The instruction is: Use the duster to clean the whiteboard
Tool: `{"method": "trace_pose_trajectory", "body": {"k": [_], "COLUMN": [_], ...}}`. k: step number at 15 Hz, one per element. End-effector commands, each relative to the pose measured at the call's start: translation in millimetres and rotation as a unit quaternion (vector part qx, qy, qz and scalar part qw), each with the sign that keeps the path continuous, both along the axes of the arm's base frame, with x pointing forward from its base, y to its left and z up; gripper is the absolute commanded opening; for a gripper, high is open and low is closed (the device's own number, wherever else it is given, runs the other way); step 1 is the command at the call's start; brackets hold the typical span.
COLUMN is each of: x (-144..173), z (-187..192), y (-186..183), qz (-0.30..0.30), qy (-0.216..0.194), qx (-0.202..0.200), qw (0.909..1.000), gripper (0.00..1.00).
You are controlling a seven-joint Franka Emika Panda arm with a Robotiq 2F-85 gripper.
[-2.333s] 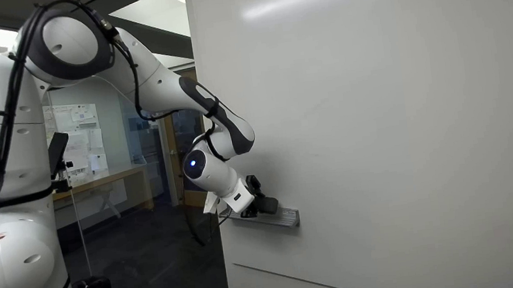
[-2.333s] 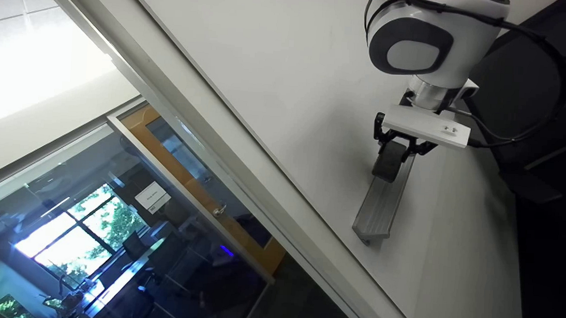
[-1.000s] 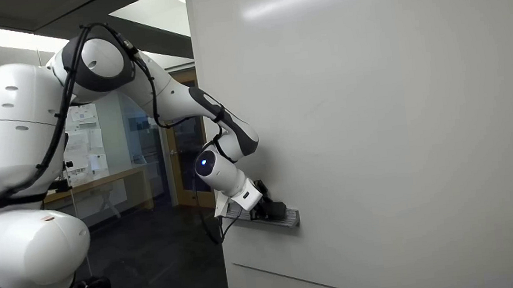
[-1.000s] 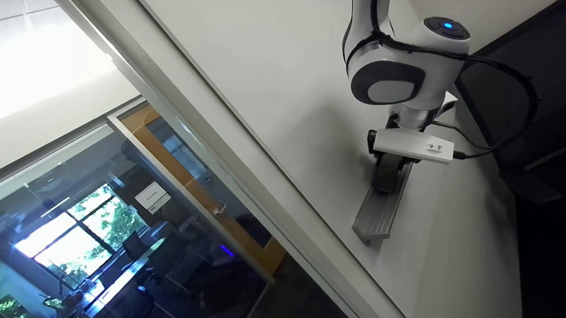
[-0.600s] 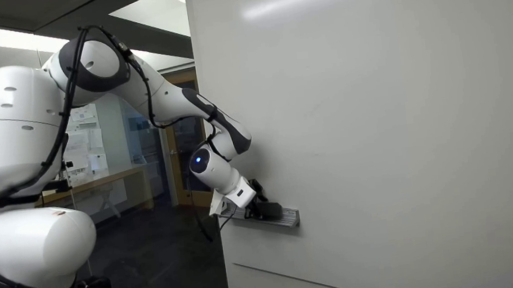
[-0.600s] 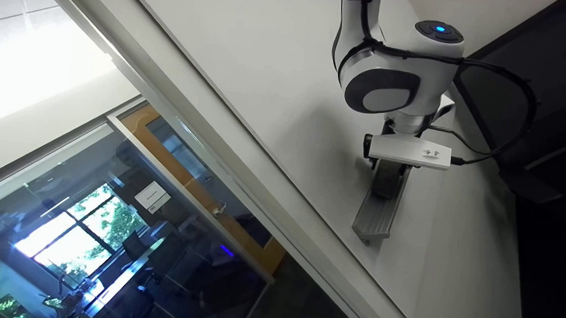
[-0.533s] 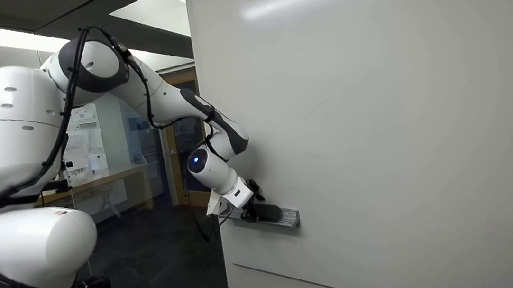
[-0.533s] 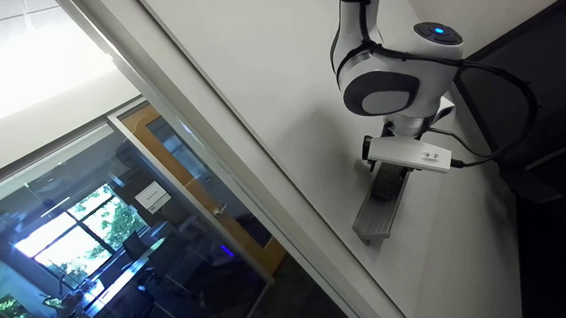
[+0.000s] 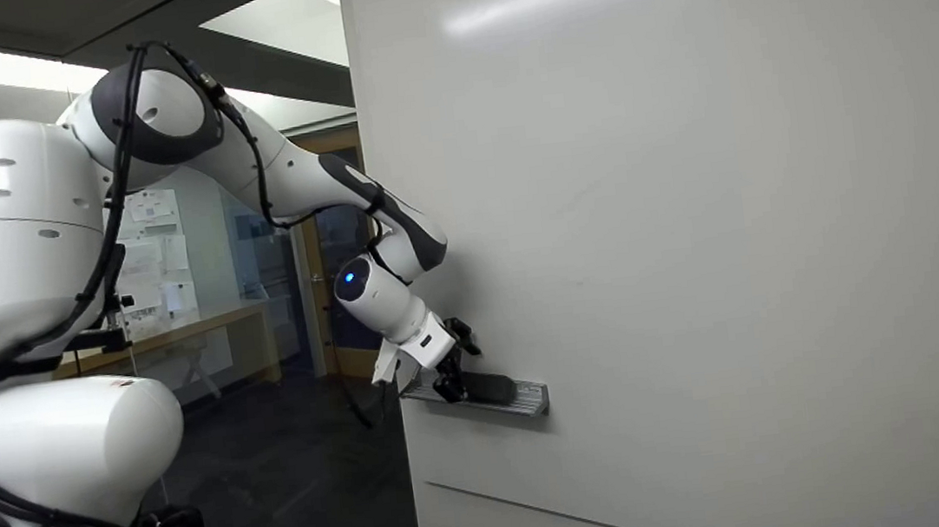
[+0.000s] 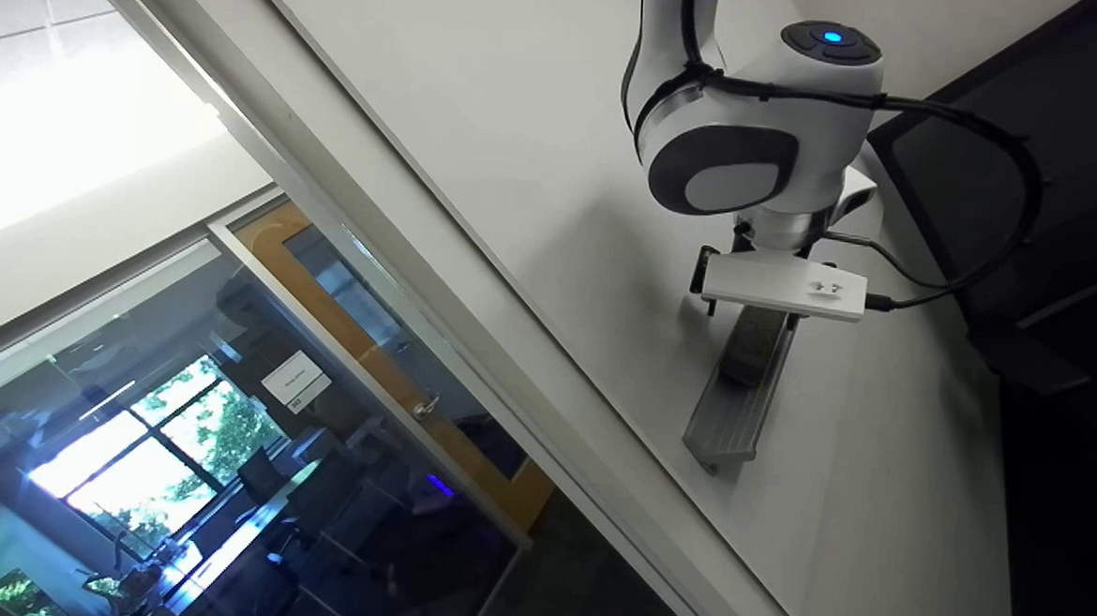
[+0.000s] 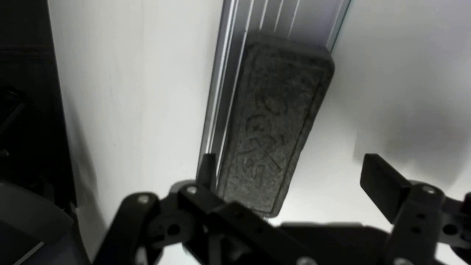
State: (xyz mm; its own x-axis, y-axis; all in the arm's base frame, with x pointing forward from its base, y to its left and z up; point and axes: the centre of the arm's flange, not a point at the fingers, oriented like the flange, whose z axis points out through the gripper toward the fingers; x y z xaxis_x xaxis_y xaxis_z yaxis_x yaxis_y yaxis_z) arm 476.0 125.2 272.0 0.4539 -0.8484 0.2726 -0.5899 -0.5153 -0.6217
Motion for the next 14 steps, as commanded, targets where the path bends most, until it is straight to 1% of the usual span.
{"method": "trace_pose_trajectory", "body": {"k": [1, 4, 6, 8, 9, 11, 14], "x": [-26, -44, -62, -79, -86, -100, -112], "z": [33, 52, 62, 71, 75, 80, 75], "y": [-11, -26, -37, -48, -55, -62, -76], "qz": [-0.021, -0.022, -0.014, -0.008, 0.001, -0.005, -0.011], "qy": [0.002, 0.040, 0.065, 0.085, 0.087, 0.092, 0.100], "qx": [-0.009, -0.018, -0.031, -0.034, -0.036, -0.027, -0.013], "qw": [0.9997, 0.9988, 0.9973, 0.9958, 0.9956, 0.9954, 0.9948], "gripper": [1.00, 1.00, 1.00, 1.00, 1.00, 1.00, 1.00]}}
